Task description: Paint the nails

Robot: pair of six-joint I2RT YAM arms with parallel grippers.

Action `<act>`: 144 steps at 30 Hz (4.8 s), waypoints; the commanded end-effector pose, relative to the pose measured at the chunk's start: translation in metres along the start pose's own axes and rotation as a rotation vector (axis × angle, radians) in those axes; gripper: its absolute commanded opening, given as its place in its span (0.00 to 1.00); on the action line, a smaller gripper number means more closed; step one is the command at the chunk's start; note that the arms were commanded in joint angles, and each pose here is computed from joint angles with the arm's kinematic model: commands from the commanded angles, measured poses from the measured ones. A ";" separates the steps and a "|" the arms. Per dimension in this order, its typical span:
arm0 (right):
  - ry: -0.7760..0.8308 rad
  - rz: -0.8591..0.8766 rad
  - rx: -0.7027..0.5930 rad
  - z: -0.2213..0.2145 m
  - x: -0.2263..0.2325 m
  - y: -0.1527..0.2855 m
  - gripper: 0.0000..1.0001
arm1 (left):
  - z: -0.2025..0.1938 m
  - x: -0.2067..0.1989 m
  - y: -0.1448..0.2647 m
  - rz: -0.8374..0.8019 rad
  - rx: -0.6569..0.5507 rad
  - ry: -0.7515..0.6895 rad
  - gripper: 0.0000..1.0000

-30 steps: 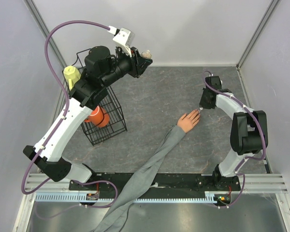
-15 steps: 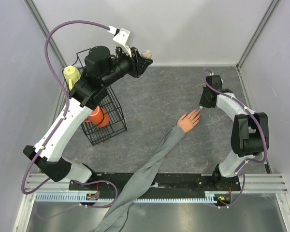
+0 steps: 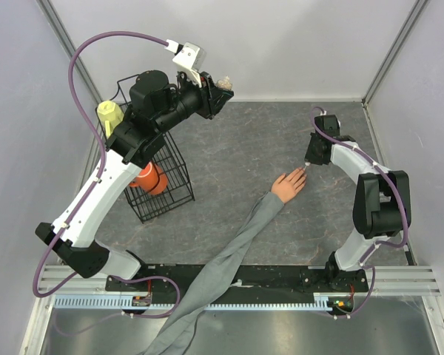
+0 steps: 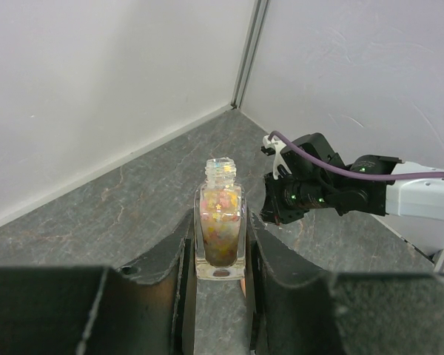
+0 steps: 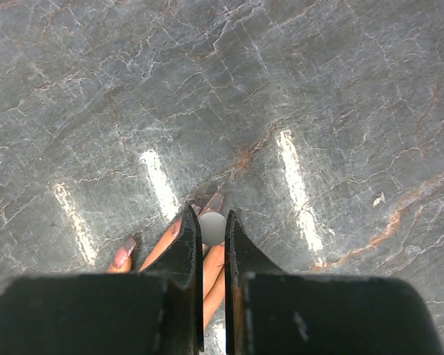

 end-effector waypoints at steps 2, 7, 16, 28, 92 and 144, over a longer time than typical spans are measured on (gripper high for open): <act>-0.004 0.005 -0.036 0.011 0.006 -0.004 0.00 | 0.026 -0.004 0.009 -0.013 -0.078 0.007 0.02; -0.001 0.004 -0.035 0.011 0.007 -0.007 0.00 | 0.026 -0.003 0.009 -0.011 -0.078 0.004 0.02; 0.004 -0.015 -0.033 0.009 0.003 -0.009 0.00 | 0.025 -0.002 0.008 -0.011 -0.074 0.003 0.02; 0.009 -0.015 -0.038 0.012 0.006 -0.014 0.00 | 0.025 -0.001 0.010 -0.006 -0.074 0.003 0.02; 0.031 0.009 -0.047 0.012 0.014 0.009 0.00 | 0.025 -0.003 0.009 -0.030 -0.073 0.020 0.02; 0.041 -0.030 -0.016 0.005 0.011 -0.013 0.00 | 0.025 -0.002 0.014 -0.015 -0.078 0.016 0.02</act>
Point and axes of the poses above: each gripper's point midway between its finger pads, its own y axis back along the fingers, its own x axis along the line the jaws close on, z = x × y, the point moved 6 cm from there along y, back along the fingers, and after that the axes turned 6 degrees about -y, right-handed, at the moved point
